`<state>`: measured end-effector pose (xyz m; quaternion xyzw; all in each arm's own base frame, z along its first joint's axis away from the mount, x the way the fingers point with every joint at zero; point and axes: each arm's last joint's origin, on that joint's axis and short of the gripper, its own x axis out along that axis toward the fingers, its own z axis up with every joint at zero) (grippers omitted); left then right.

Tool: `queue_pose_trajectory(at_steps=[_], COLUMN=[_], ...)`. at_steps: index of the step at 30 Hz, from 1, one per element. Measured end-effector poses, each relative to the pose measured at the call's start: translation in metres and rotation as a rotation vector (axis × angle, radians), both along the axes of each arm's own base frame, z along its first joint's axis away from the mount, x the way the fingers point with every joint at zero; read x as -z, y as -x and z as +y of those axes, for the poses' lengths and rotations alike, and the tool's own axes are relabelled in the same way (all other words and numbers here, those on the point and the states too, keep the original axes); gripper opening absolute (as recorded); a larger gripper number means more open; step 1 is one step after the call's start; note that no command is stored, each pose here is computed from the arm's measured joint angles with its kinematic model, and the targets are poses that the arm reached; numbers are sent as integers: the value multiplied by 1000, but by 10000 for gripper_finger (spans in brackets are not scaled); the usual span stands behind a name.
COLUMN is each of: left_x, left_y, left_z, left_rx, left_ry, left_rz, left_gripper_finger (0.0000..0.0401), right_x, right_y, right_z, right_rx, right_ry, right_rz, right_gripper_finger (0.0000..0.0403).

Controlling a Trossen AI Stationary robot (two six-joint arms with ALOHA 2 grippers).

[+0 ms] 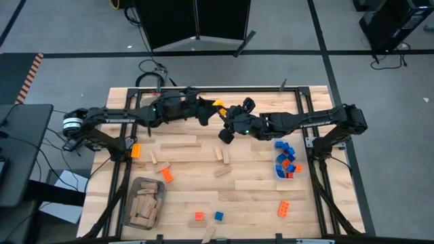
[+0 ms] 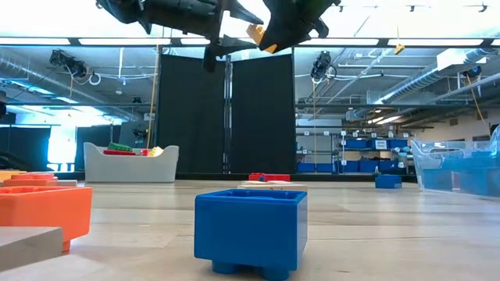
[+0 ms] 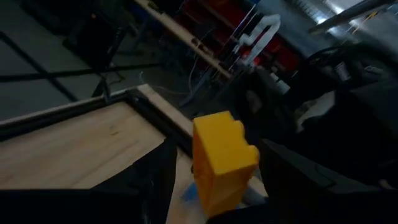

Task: Sort blocks by size
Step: Put the large yellow game piece into the gray bin

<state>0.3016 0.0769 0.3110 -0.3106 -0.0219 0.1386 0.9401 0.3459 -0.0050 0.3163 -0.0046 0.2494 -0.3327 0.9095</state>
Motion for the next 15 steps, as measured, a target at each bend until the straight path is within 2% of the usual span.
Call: queue_pose_trajectory(at_steps=[8, 11, 15], left_x=[-1, -4, -3], left_y=[-17, -17, -16], left_z=[4, 5, 9], left_rx=[0, -8, -13], left_ry=[3, -2, 3], left_rz=[18, 6, 13], left_gripper_finger=[217, 177, 98], right_x=[1, 2, 2], right_y=[1, 1, 2], right_z=[0, 0, -1], right_rx=[-20, -21, -13], right_ry=[32, 32, 39], right_rz=[47, 56, 62], right_gripper_finger=[161, 168, 182])
